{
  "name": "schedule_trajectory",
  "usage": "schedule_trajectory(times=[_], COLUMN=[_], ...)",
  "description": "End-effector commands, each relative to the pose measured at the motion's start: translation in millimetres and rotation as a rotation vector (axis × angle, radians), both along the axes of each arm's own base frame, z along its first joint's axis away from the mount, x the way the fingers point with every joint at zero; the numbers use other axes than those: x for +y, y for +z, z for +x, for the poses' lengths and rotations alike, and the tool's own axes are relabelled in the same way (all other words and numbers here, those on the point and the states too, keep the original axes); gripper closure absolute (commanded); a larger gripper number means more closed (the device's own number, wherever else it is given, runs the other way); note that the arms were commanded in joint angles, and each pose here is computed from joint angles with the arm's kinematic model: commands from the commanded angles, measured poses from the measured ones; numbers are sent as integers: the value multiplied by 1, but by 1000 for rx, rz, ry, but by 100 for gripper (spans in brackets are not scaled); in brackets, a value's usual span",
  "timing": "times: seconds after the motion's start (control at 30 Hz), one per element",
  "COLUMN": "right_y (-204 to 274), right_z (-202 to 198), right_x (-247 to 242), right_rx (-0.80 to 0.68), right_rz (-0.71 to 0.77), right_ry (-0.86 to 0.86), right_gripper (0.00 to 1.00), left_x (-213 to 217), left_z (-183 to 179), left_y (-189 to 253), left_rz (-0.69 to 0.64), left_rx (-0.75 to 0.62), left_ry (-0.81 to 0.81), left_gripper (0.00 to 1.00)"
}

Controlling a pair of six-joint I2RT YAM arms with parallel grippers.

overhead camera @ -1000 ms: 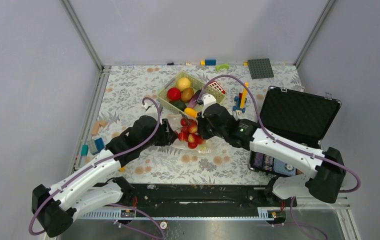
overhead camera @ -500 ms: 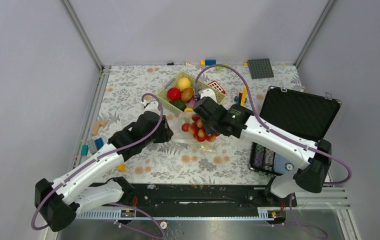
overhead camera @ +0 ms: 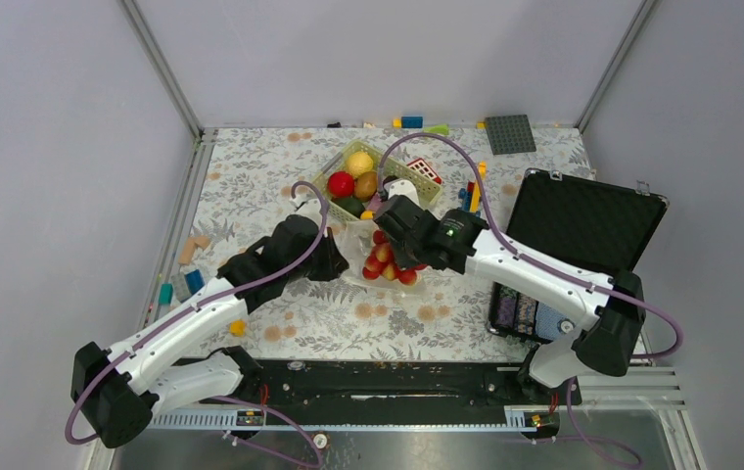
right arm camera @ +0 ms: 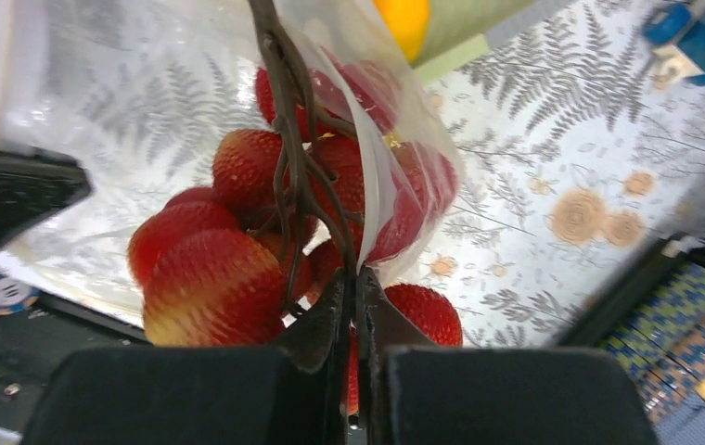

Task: Place the food in the zip-top bag and seal the zipper
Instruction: Adjust the zipper food storage bag at the center of the board.

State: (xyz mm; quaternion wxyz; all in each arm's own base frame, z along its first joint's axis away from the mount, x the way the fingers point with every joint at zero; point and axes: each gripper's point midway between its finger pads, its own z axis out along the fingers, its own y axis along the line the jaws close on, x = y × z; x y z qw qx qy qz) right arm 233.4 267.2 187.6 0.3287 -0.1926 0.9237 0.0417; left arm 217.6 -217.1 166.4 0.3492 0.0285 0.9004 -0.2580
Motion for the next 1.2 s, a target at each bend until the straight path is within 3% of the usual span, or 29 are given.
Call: schedule_trajectory(times=[0.0, 0.1, 0.27, 0.33, 0.5, 0.6, 0.7, 0.83, 1.17], right_y=[44, 52, 53, 51, 45, 35, 23, 14, 40], right_z=[3, 5, 17, 24, 37, 39, 38, 27, -9], right_x=[34, 46, 48, 41, 16, 3, 6, 25, 57], right_rx=[-78, -107, -187, -245, -403, -420, -385, -291, -207], right_rz=[260, 374, 426, 378, 31, -133, -175, -65, 338], right_ry=[48, 31, -63, -119, -225, -256, -255, -196, 38], right_gripper=[100, 100, 100, 100, 100, 100, 100, 98, 25], left_x=[-21, -22, -22, -20, -13, -12, -16, -17, -15], left_z=[4, 5, 6, 7, 12, 11, 8, 11, 12], left_y=[39, 41, 43, 44, 44, 45, 49, 47, 24], left_rz=[-122, -127, -133, -130, -109, -117, -141, -139, -99], left_rx=[-84, -86, -80, -79, -71, -64, -66, -66, -41], left_ry=[-78, -71, -65, -45, 12, 20, 5, 5, 12], left_gripper=[100, 100, 100, 100, 100, 100, 100, 100, 100])
